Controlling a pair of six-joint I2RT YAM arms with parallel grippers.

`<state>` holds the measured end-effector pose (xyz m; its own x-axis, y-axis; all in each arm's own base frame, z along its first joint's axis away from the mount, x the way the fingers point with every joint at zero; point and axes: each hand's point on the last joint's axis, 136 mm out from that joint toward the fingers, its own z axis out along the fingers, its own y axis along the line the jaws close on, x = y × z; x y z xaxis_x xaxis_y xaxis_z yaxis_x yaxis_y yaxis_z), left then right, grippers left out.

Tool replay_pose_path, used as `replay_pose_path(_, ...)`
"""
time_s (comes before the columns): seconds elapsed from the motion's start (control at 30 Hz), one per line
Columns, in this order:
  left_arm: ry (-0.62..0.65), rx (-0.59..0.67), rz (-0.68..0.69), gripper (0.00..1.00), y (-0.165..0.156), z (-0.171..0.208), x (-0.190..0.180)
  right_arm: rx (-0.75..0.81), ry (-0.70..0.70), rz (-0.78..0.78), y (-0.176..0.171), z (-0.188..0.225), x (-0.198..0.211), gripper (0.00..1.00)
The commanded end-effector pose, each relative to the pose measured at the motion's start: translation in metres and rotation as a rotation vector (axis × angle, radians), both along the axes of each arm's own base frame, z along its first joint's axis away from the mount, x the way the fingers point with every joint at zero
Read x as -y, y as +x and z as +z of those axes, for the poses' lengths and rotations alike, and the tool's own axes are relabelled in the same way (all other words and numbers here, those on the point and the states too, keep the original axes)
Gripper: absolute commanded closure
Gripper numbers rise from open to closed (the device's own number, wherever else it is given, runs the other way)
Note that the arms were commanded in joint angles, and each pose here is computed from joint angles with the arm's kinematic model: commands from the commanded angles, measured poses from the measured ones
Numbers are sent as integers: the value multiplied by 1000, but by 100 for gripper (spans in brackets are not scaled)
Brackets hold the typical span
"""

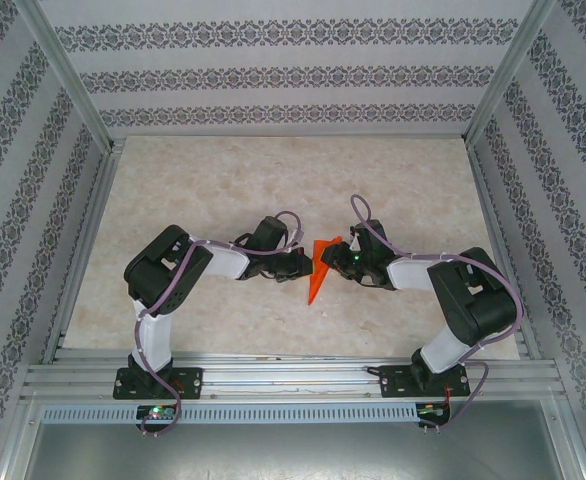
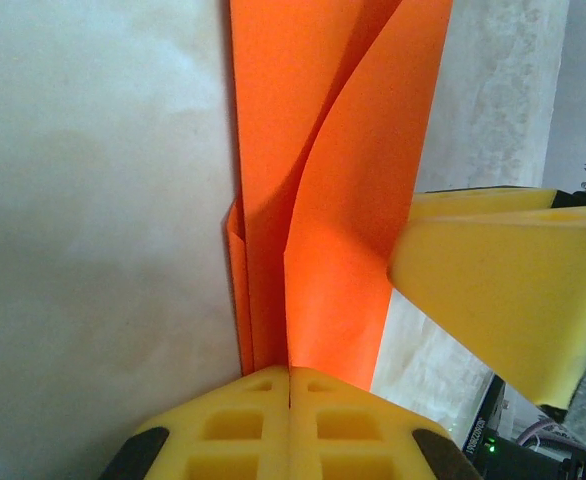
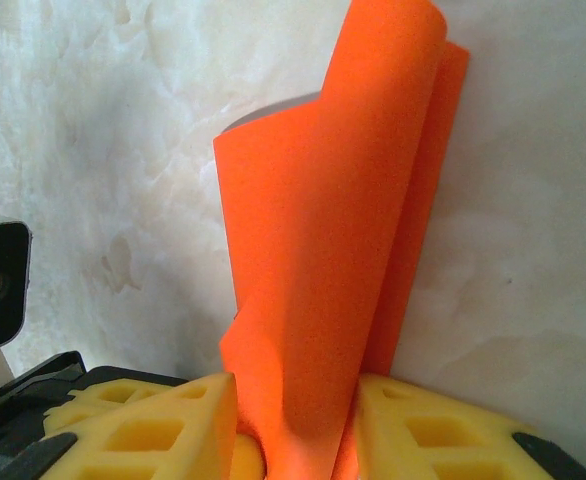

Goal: Fold a paper plane with a square sheet of paper (fold left side to right side)
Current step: Fold the wing for the fifth time at the center of the table.

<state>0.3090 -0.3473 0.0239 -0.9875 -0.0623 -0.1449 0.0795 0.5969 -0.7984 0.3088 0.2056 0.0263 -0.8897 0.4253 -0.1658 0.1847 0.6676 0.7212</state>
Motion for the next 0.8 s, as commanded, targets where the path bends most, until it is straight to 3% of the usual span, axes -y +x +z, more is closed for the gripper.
replay_pose_path(0.0,72,-29,21,98,2,-20,-12,7,0,3,0,1,1,64)
replay_pose_path(0.77,123,-69,15,99,-3,-33,-12,24,28,-15,3,9,5,66)
